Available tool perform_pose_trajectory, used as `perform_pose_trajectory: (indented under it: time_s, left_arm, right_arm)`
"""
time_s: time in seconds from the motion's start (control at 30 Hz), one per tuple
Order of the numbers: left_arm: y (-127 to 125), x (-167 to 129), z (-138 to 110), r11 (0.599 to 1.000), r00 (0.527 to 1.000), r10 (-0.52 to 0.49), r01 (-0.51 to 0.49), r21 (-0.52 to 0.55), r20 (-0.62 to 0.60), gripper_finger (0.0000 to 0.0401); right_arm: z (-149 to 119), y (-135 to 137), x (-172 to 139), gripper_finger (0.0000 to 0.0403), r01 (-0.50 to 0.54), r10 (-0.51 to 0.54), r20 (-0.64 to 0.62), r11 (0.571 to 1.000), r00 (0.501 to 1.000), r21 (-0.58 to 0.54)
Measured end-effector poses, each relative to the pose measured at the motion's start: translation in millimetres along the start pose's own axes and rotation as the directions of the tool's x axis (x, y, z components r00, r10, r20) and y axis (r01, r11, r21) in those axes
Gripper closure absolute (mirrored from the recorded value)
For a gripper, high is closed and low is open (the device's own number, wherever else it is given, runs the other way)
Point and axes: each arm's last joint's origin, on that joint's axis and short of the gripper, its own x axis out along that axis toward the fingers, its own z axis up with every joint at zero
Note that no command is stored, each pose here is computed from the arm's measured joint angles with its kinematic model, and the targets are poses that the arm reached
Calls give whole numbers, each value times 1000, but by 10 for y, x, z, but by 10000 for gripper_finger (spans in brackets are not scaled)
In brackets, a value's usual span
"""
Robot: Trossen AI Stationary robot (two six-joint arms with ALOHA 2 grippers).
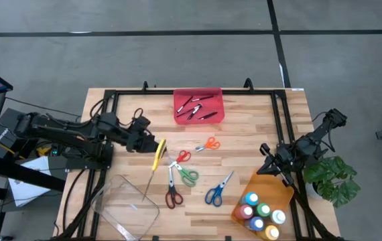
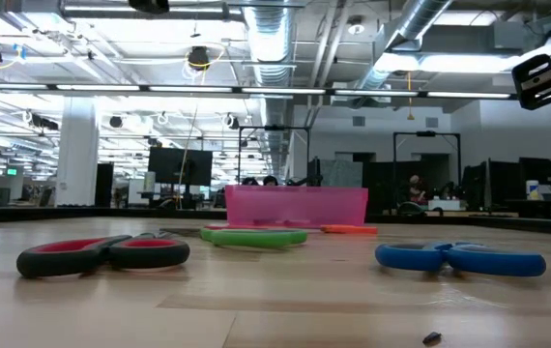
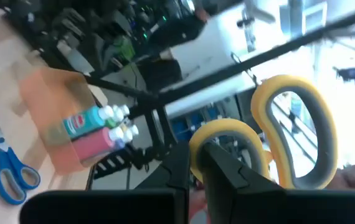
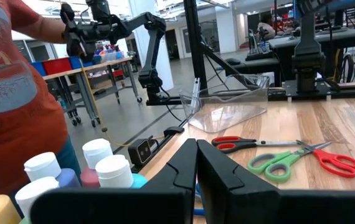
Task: Pick & Place Paint Supplies
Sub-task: Put the yellow scissors into the transparent bin
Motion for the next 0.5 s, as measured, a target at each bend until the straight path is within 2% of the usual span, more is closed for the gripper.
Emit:
perform_pose_trajectory:
  time_s: [0.1, 0.23, 0.37, 0.5]
  left_arm:
    - [-22, 15, -94, 999, 998, -8, 10, 31, -59, 387]
    - [-4, -8, -239, 998, 985, 60, -58, 16, -160, 389]
    - [-28, -46, -321, 969, 925, 248, -240, 65, -288, 389]
    - [-230, -45, -298, 912, 846, 403, -336, 237, -350, 389]
  right_arm:
    - [-1, 0, 0, 395, 0, 0, 0, 1000, 1000, 0]
    - [0, 0, 0, 395, 0, 0, 0, 1000, 1000, 0]
    - [-1, 0, 0, 395, 0, 0, 0, 1000, 1000, 0]
    - [0, 0, 0, 395, 0, 0, 0, 1000, 1000, 0]
